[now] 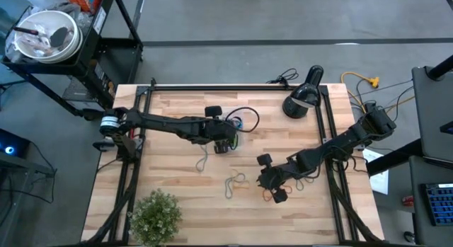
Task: Pick and place rubber bands into bin
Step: Put the blue rubber band into the transparent bin, then put the yellow rubber band into the transparent bin
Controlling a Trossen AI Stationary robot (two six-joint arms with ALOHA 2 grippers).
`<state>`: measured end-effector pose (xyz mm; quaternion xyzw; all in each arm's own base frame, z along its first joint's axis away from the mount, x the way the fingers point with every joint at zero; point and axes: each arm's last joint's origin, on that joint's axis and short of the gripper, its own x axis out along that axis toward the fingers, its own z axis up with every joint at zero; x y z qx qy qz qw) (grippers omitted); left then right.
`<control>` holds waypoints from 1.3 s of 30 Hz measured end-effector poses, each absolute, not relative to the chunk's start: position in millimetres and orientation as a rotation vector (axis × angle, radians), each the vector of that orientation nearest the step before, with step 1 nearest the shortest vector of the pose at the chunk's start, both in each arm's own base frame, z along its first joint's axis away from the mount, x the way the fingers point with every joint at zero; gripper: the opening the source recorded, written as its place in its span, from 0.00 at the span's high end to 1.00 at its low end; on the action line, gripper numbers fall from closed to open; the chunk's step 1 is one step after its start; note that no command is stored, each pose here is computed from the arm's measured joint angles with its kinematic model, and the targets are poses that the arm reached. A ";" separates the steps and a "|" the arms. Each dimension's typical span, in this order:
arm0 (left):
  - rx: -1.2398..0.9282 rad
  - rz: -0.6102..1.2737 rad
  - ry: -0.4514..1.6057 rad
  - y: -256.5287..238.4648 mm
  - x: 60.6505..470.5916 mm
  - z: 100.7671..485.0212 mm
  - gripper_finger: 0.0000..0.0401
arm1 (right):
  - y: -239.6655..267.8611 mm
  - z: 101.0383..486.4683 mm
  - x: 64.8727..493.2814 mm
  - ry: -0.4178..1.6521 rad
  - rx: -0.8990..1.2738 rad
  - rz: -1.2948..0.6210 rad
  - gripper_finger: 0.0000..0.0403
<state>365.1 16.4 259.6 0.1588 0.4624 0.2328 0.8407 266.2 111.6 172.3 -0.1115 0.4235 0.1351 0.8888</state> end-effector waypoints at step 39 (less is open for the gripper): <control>0.387 0.403 0.704 -145.5 321.5 277.5 0.71 | 111.4 131.4 294.5 0.865 -0.238 0.252 0.82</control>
